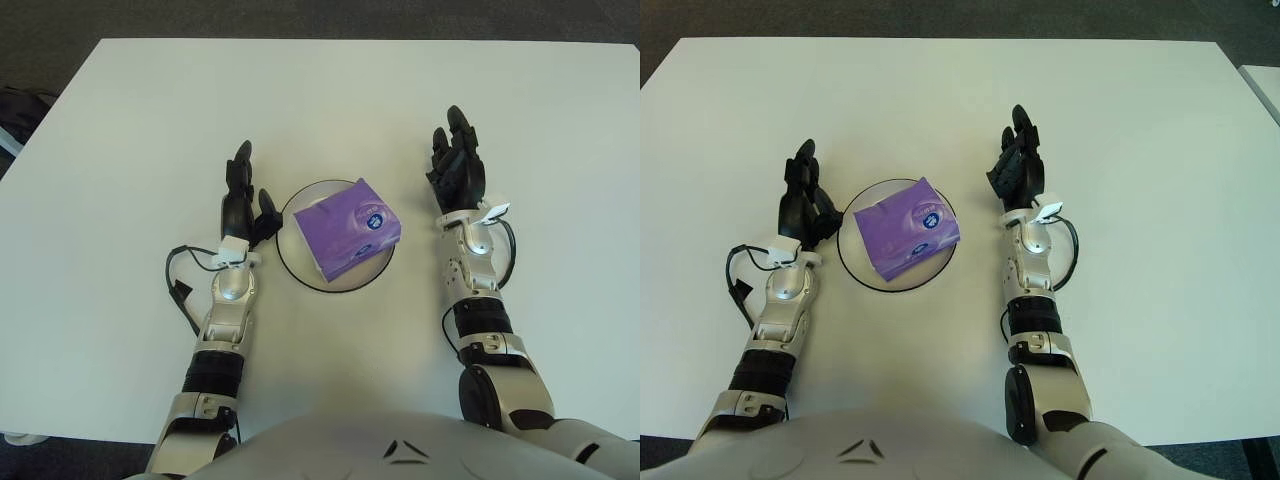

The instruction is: Put the tissue paper into the plate.

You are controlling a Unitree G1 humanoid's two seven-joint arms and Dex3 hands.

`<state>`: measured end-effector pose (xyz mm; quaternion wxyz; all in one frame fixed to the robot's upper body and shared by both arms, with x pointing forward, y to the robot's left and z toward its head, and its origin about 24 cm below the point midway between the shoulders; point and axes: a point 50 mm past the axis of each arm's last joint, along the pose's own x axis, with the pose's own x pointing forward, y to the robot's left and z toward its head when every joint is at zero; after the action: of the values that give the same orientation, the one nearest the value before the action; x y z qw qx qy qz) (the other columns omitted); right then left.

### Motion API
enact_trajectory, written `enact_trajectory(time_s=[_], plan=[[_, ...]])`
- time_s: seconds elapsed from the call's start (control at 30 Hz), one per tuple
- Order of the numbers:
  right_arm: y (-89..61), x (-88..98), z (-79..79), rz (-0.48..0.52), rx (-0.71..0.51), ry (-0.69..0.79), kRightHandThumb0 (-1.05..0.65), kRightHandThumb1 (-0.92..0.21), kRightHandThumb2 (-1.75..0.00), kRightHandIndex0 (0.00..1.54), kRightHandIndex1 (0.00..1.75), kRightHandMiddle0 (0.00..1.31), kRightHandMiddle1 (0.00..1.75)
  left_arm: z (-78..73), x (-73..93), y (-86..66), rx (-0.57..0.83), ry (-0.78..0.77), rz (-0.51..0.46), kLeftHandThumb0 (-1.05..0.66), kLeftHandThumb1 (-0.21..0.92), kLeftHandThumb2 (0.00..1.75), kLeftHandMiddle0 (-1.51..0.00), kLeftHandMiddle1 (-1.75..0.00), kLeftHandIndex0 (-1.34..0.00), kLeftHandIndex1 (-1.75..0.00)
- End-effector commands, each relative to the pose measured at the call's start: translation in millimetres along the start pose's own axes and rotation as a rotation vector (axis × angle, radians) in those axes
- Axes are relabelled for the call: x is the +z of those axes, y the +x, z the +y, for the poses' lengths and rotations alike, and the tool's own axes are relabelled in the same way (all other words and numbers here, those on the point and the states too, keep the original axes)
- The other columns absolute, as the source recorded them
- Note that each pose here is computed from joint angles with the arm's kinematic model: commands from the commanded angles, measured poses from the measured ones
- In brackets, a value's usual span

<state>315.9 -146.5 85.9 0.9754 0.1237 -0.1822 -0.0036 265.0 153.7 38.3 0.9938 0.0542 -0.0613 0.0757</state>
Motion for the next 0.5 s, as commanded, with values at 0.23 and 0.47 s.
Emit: enact_trajectory(time_s=[0.23, 0.47], plan=[[-17.3, -7.1, 2.5, 0.032, 0.006, -0.047, -0.83, -0.92, -1.1, 0.17, 0.03, 0.0, 0.35, 6.2, -34.2, -23.7, -0.015, 0.044, 0.175, -0.82, 0.92, 1.0, -0.18, -0.02, 0.0, -0.5], [-31.1, -12.7, 0.5, 0.058, 0.017, -0.084, -0.84, -0.92, -1.1, 0.17, 0.03, 0.0, 0.33, 5.6, -34.7, -24.6, -0.016, 0.043, 0.176, -0.82, 0.92, 1.0, -0.18, -0.02, 0.0, -0.48]])
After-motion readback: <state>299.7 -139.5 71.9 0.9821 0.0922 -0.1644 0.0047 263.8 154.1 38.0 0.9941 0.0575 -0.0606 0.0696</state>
